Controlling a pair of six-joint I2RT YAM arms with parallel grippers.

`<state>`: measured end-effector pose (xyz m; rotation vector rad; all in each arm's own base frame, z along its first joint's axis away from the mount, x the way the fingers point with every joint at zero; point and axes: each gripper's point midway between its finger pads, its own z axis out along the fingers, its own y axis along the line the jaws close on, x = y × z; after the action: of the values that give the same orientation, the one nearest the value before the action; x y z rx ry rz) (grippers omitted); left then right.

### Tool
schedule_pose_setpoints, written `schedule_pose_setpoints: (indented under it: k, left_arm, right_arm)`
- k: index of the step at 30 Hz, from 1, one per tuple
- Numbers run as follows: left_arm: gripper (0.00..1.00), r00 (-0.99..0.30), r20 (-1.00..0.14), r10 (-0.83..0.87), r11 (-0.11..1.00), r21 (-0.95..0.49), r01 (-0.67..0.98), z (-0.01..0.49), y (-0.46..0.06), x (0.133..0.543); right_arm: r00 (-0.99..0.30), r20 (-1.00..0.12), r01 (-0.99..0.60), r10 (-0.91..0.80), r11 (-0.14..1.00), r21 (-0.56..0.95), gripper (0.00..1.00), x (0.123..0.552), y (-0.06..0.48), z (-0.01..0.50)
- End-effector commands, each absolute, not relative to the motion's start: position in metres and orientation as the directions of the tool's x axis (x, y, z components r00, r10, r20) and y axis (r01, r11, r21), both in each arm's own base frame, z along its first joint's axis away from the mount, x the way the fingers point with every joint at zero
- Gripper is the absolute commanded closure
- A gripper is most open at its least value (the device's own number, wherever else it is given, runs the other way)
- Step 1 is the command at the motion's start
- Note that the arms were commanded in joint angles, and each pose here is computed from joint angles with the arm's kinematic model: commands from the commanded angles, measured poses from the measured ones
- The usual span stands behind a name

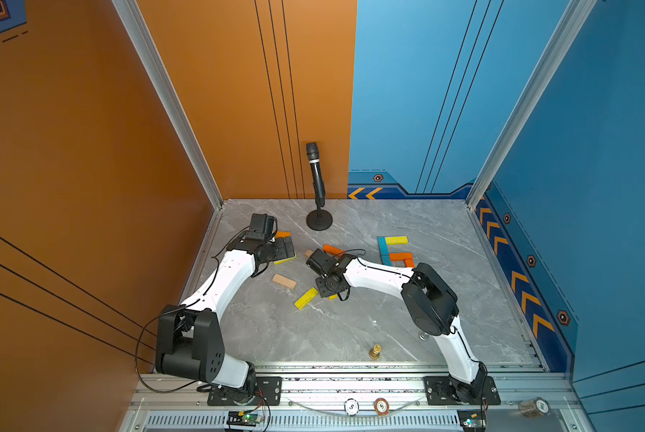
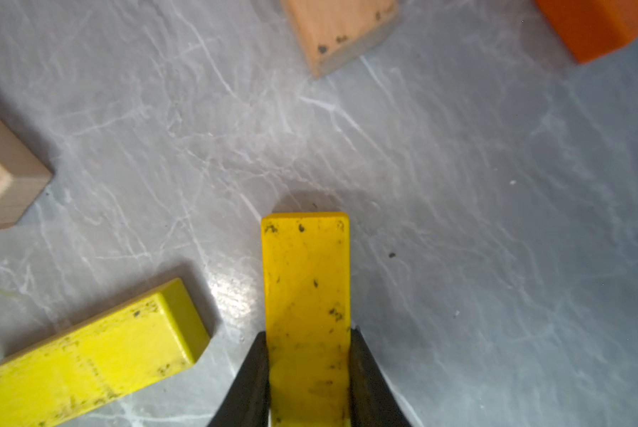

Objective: Assemble the number 6 with building blocks
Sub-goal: Pick up the building block from the center of the board, then assemble the building block at the center of the board.

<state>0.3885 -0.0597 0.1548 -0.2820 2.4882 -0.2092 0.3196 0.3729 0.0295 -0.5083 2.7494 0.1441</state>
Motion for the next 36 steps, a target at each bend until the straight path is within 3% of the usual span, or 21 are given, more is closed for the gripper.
schedule_pose_setpoints:
  k: [1,10,16,21,28,36]
  left_arm:
    - [0.02,-0.774,-0.574,-0.269,0.957,-0.249,-0.148,0.169,-0.062,0.39]
    - [0.02,-0.789,-0.562,-0.249,0.957,-0.268,-0.111,0.166,-0.079,0.388]
    - [0.02,-0.804,-0.549,-0.229,0.958,-0.274,-0.086,0.162,-0.091,0.386]
    - [0.02,-0.81,-0.546,-0.214,0.959,-0.275,-0.068,0.161,-0.099,0.385]
    - [0.02,-0.813,-0.547,-0.201,0.961,-0.272,-0.055,0.161,-0.104,0.382]
    - [0.02,-0.812,-0.55,-0.196,0.961,-0.273,-0.047,0.162,-0.107,0.382]
  right_arm:
    - [-0.877,-0.39,-0.323,-0.281,0.945,0.045,0.75,0.326,0.349,0.074]
    - [-0.887,-0.452,-0.129,-0.095,0.991,0.044,0.75,0.31,0.255,0.115]
    - [-0.867,-0.475,0.14,0.152,0.988,0.061,0.75,0.284,0.181,0.11]
    - [-0.794,-0.454,0.384,0.404,0.913,0.14,0.74,0.268,0.136,0.095]
    - [-0.642,-0.414,0.585,0.645,0.762,0.28,0.73,0.261,0.121,0.08]
    - [-0.566,-0.313,0.706,0.763,0.645,0.294,0.74,0.269,0.139,0.059]
